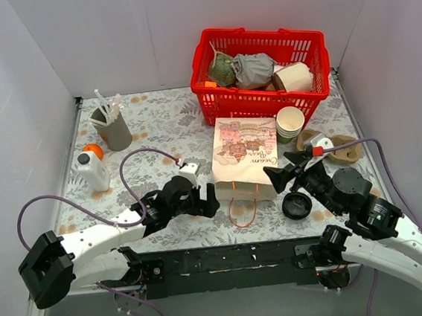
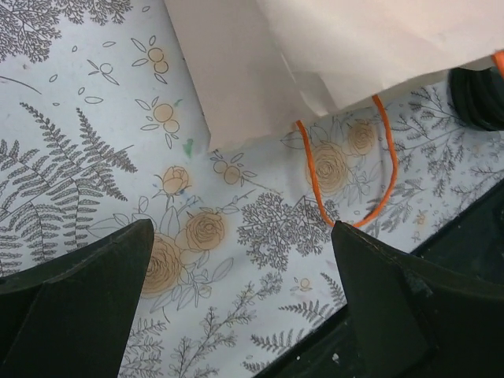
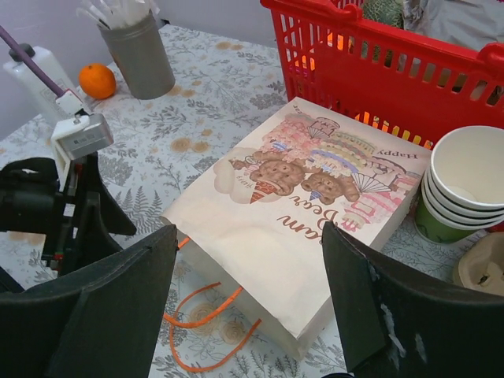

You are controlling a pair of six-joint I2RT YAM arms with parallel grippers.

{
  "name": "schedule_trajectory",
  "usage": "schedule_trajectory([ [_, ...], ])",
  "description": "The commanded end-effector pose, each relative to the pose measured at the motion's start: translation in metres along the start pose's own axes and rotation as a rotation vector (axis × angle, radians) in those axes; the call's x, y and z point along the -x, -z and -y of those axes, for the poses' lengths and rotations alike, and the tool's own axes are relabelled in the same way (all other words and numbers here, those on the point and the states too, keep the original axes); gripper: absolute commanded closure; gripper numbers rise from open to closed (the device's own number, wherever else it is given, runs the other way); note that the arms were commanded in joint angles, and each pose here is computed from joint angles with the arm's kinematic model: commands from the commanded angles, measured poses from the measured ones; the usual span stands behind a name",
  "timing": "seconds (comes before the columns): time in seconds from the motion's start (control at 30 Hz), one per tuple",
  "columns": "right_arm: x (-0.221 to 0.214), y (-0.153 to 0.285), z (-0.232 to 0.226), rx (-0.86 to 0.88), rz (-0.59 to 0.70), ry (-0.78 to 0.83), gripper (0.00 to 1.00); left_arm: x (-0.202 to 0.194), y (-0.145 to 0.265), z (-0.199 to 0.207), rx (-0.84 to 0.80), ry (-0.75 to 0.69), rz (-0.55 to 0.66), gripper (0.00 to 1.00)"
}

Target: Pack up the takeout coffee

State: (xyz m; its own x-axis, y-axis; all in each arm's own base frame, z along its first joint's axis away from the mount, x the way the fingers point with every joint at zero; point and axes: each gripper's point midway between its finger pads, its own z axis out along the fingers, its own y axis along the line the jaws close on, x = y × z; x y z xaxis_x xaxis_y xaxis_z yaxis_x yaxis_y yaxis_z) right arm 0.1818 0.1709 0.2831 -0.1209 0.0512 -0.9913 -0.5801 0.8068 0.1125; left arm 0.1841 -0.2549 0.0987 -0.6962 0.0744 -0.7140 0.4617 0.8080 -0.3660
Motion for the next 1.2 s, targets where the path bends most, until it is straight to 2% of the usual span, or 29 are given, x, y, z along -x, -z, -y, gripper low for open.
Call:
schedule_trajectory([
  [0.0, 0.007, 0.002, 0.007, -0.046, 0.031, -0.053, 0.19, 0.049, -0.013, 0.013, -0.048, 0.045, 0.256, 0.02],
  [0.07, 0.006, 0.001, 0.008, -0.056, 0.033, -0.072, 0.19, 0.065, -0.015, 0.012, -0.046, 0.068, 0.351, 0.02],
  [0.17, 0.008, -0.001, 0.006, -0.052, 0.048, -0.082, 0.19, 0.065, -0.026, 0.005, -0.024, 0.061, 0.393, 0.02],
  [0.27, 0.010, -0.002, 0.007, -0.055, 0.055, -0.088, 0.20, 0.062, -0.039, -0.002, 0.017, 0.061, 0.387, 0.11],
  [0.3, 0.011, -0.003, 0.006, -0.056, 0.058, -0.093, 0.20, 0.062, -0.042, -0.004, 0.033, 0.060, 0.389, 0.22],
  [0.4, 0.009, -0.004, 0.006, -0.053, 0.055, -0.098, 0.21, 0.063, -0.043, -0.008, 0.040, 0.100, 0.416, 0.43],
  [0.5, 0.005, -0.004, 0.006, -0.056, 0.041, -0.095, 0.21, 0.068, -0.037, -0.012, 0.048, 0.131, 0.465, 0.52],
  [0.6, 0.000, -0.005, 0.007, -0.059, 0.018, -0.074, 0.22, 0.074, -0.032, -0.013, 0.059, 0.135, 0.483, 0.80],
  [0.63, -0.001, -0.003, 0.007, -0.055, 0.009, -0.060, 0.22, 0.072, -0.033, -0.015, 0.076, 0.130, 0.471, 0.85],
  [0.8, -0.003, 0.000, 0.009, -0.061, -0.015, -0.037, 0.23, 0.074, -0.039, -0.021, 0.126, 0.095, 0.463, 0.78],
  [0.83, -0.003, 0.000, 0.009, -0.062, -0.013, -0.036, 0.22, 0.074, -0.040, -0.021, 0.129, 0.096, 0.464, 0.74],
  [0.87, -0.002, 0.001, 0.010, -0.064, -0.009, -0.036, 0.22, 0.075, -0.042, -0.022, 0.136, 0.092, 0.465, 0.59],
  [1.0, -0.003, 0.002, 0.014, -0.081, -0.006, -0.036, 0.22, 0.072, -0.050, -0.029, 0.174, 0.071, 0.458, 0.51],
  [1.07, -0.003, 0.001, 0.013, -0.081, -0.009, -0.035, 0.23, 0.071, -0.055, -0.031, 0.185, 0.051, 0.462, 0.51],
  [1.17, -0.005, 0.000, 0.014, -0.084, -0.017, -0.030, 0.22, 0.074, -0.059, -0.029, 0.175, 0.032, 0.475, 0.66],
])
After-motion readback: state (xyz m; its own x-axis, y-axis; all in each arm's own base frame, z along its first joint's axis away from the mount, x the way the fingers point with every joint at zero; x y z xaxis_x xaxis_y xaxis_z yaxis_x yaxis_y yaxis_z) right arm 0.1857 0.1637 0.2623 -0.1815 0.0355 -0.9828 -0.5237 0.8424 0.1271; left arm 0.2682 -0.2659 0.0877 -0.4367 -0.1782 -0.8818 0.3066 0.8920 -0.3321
